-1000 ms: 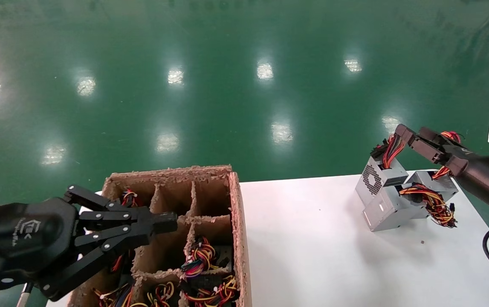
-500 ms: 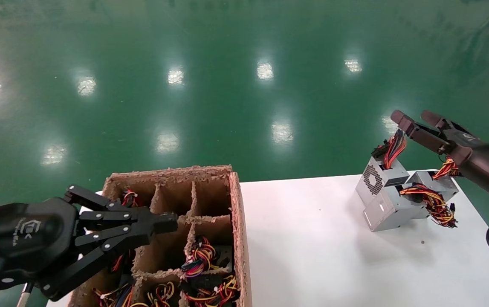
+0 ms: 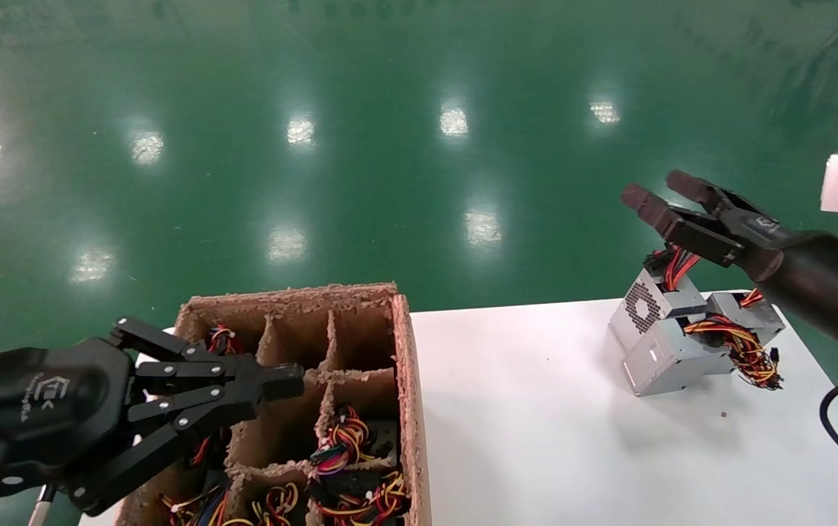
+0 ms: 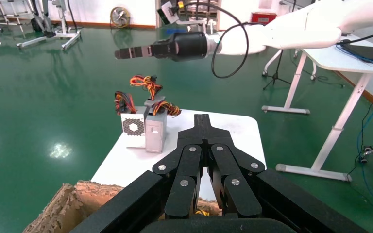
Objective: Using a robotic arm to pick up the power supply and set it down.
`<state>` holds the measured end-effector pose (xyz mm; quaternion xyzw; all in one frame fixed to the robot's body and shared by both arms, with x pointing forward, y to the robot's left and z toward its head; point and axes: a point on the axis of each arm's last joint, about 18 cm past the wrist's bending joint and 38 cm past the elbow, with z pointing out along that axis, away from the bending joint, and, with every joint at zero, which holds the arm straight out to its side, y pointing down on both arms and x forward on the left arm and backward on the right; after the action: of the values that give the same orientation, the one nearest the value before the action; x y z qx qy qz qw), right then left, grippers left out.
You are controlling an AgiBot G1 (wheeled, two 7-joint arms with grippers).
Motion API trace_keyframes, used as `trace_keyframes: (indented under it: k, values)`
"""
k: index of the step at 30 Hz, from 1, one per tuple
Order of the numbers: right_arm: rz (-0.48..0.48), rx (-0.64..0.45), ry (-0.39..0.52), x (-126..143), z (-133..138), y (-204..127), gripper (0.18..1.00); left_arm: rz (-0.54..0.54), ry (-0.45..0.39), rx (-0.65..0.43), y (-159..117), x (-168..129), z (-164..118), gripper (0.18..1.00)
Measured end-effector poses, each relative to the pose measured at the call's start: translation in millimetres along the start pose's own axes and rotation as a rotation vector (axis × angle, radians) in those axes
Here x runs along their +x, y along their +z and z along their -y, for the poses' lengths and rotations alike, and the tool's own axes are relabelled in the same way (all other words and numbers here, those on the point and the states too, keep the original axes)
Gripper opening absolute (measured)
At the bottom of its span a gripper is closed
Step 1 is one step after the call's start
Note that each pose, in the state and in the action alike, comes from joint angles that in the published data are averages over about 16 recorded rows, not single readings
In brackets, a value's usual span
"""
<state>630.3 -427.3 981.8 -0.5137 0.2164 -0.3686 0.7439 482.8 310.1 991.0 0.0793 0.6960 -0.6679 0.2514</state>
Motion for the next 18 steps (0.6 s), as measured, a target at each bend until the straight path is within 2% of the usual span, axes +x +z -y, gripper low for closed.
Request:
trace_keyframes:
  k: [18]
  values:
    - [0.317, -0.026, -0.076, -76.6, 23.3, 4.8, 1.001, 0.000, 0.000, 0.000, 0.0, 0.0, 0.0, 0.217]
